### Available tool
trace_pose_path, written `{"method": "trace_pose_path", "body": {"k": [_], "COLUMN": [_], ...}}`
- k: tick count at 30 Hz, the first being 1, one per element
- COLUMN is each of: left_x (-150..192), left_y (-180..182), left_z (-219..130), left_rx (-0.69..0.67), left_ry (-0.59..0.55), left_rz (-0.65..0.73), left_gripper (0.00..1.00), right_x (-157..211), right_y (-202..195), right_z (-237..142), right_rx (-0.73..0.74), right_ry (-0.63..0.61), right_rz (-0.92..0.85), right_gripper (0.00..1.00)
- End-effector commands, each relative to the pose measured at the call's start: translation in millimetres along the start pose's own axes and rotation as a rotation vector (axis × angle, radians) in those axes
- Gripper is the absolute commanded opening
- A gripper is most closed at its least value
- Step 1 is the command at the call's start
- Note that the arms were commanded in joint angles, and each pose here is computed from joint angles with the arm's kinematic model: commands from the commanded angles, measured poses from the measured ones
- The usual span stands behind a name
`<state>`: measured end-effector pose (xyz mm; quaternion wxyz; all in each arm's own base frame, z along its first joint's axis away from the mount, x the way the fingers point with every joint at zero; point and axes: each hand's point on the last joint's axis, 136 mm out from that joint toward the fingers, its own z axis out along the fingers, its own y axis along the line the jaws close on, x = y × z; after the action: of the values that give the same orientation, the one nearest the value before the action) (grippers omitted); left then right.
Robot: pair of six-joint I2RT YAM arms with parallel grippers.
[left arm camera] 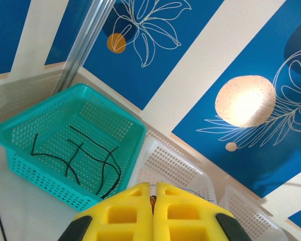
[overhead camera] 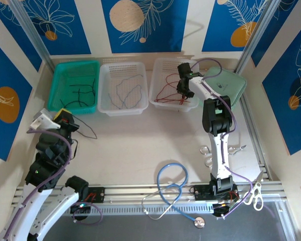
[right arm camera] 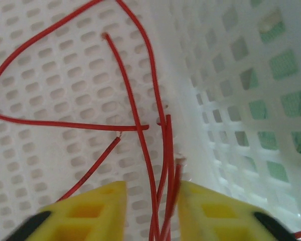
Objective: Untangle the cables
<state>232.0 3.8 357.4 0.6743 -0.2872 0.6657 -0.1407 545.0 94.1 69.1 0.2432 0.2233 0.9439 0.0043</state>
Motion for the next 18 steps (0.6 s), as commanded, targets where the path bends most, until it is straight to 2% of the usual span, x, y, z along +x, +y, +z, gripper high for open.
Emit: {"method": "trace_pose_path", "body": {"k": [1, 3, 4, 7, 9, 18], "left_x": [-17, -21, -23, -32, -38, -81], "left_y": [-21, -33, -41, -64, -78, -139], "left_z": [0, 2, 3, 5, 6, 6], "left_rx": [0.065, 0.101, 0.125, 0.187, 0.223, 0.376], "left_ry": [-0.016, -0.013, -0.007, 0.009, 0.015, -0.028], "left_rz": [-0.006, -0.009, -0.006, 0.009, 0.024, 0.038], "left_gripper": [0.0, 0.0, 0.0, 0.0, 0.0, 0.0], "right_x": [-35, -43, -47, -59, -65, -74], "right_y": [26, 30, 31, 32, 33, 38], "right_z": [-63, -79, -87, -110, -124, -168], "right_rx": [-0.123, -0.129, -0.12, -0.096, -0.101, -0.195], "right_ry": [-0.131, -0.164, -0.186, -0.254, -0.288, -0.341], "right_rz": [-0.001, -0.02, -0.029, -0.055, -0.065, -0.058], "right_gripper": [0.44, 0.49, 0.55, 0.87, 0.99, 0.99]}}
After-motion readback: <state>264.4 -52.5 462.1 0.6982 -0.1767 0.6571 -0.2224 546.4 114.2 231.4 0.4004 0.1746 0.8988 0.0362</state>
